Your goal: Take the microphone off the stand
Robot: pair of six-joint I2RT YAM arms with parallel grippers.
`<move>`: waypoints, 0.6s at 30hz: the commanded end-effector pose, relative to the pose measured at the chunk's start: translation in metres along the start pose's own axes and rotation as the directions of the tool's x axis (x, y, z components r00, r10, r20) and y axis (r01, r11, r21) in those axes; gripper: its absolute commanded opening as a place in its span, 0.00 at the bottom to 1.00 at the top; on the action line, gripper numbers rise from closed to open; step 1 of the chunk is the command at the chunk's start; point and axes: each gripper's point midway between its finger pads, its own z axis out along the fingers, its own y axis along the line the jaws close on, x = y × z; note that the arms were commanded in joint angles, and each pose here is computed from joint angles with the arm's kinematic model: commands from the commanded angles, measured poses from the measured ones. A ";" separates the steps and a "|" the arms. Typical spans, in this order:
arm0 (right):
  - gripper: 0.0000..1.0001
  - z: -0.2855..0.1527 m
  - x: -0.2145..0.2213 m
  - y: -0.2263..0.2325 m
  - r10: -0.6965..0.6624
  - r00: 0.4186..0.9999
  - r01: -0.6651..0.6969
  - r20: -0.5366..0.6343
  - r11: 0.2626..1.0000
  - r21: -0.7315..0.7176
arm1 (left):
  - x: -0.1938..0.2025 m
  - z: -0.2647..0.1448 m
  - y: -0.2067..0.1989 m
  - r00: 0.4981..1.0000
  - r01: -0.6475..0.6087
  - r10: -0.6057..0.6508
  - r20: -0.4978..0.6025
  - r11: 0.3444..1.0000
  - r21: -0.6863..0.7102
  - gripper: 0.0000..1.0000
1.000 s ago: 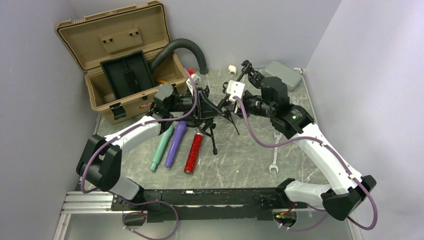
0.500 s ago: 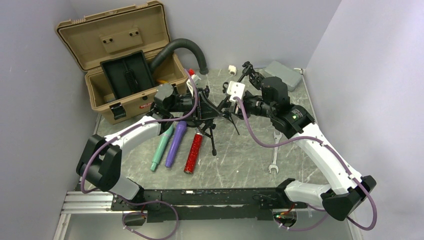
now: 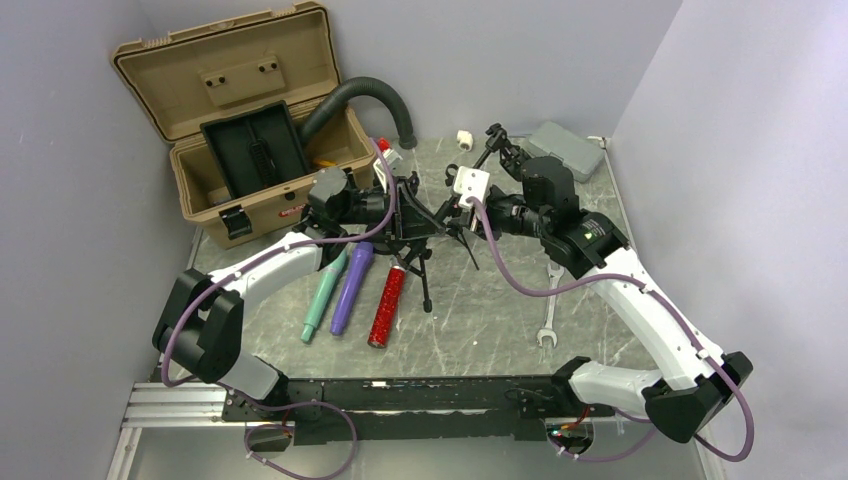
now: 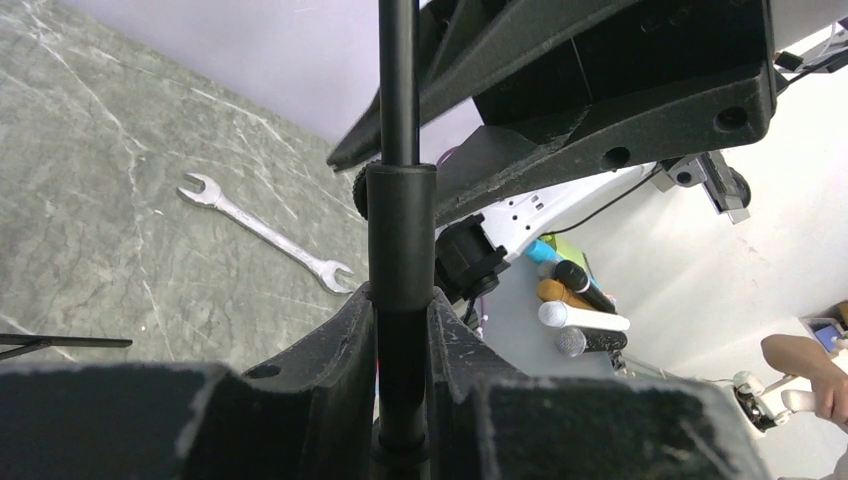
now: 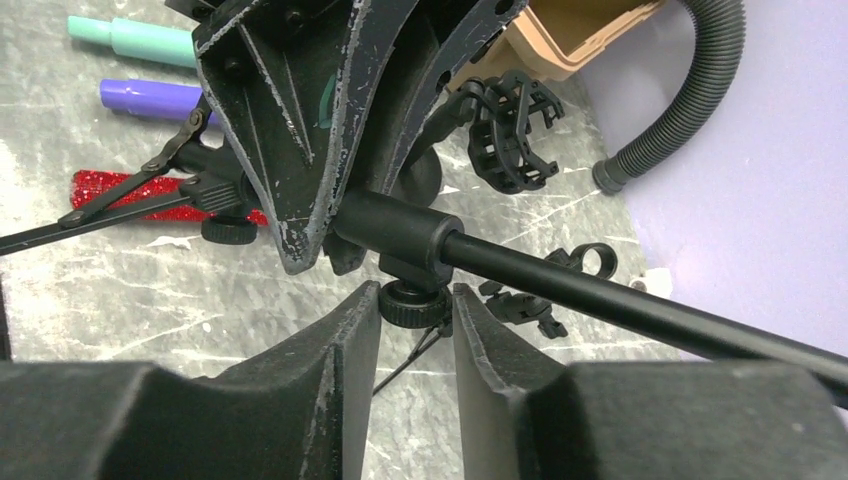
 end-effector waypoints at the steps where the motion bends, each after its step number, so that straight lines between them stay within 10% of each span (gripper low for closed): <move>1: 0.31 0.001 -0.007 -0.014 -0.008 1.000 0.006 0.027 0.998 0.062 | -0.027 0.000 -0.043 0.989 -0.139 0.134 0.054 0.985 0.098 0.00; 18: 0.23 0.014 0.003 -0.048 -0.028 0.999 0.036 -0.034 0.960 0.277 | -0.048 0.007 -0.038 0.978 0.053 -0.061 0.199 0.998 0.047 0.00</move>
